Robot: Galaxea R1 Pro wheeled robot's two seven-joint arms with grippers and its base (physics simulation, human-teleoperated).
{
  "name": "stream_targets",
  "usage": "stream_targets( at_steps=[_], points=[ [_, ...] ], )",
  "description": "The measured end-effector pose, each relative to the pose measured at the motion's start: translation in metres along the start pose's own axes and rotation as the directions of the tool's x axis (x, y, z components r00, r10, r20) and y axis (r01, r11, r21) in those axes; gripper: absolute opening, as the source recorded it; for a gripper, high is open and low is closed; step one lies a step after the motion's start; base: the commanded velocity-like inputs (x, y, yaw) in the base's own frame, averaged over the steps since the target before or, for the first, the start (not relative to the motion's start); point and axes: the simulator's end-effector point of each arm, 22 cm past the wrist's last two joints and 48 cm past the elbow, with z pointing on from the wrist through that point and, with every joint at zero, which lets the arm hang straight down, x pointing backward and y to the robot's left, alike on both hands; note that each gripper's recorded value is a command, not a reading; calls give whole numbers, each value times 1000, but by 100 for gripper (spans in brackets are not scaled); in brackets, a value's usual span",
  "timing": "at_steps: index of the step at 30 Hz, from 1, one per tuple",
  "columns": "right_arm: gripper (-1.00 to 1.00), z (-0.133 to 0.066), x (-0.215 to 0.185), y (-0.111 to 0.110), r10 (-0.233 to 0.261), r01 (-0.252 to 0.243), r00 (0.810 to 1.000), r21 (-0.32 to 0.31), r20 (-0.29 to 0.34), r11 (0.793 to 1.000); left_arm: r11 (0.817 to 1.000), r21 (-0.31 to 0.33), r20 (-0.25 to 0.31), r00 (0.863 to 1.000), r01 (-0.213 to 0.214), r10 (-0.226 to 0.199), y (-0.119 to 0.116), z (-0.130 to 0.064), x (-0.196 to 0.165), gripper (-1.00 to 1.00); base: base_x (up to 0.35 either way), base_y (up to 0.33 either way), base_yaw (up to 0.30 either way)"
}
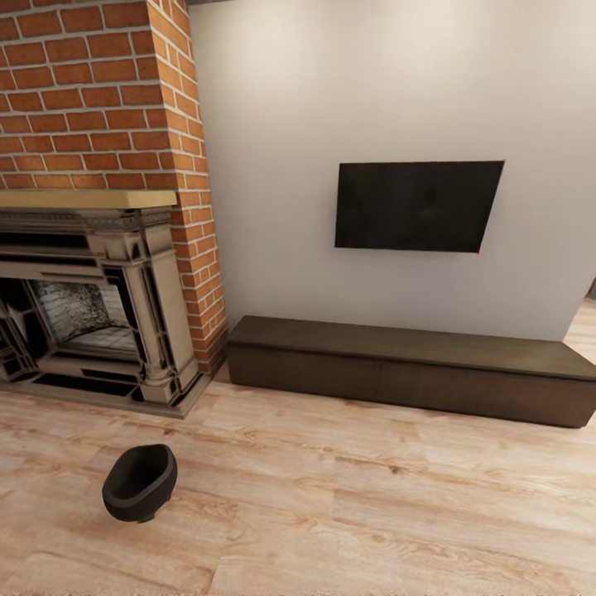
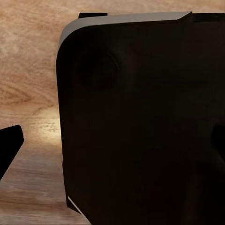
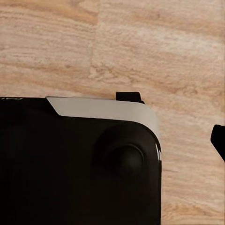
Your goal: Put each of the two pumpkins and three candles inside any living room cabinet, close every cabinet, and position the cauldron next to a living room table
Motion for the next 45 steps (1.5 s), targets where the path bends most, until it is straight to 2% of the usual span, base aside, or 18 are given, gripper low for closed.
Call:
stream_targets(
  at_steps=[31,45],
  points=[
    [100,-1,20,1,-1,0,999,-4,-51,1000,1000,-6,-50,999,6,-7,3,0,19,100,93,0,0],
    [100,-2,28,1,0,0,998,-5,-69,1000,1000,-7,-73,997,7,-8,3,-1,28,100,17,0,0]
  ],
)
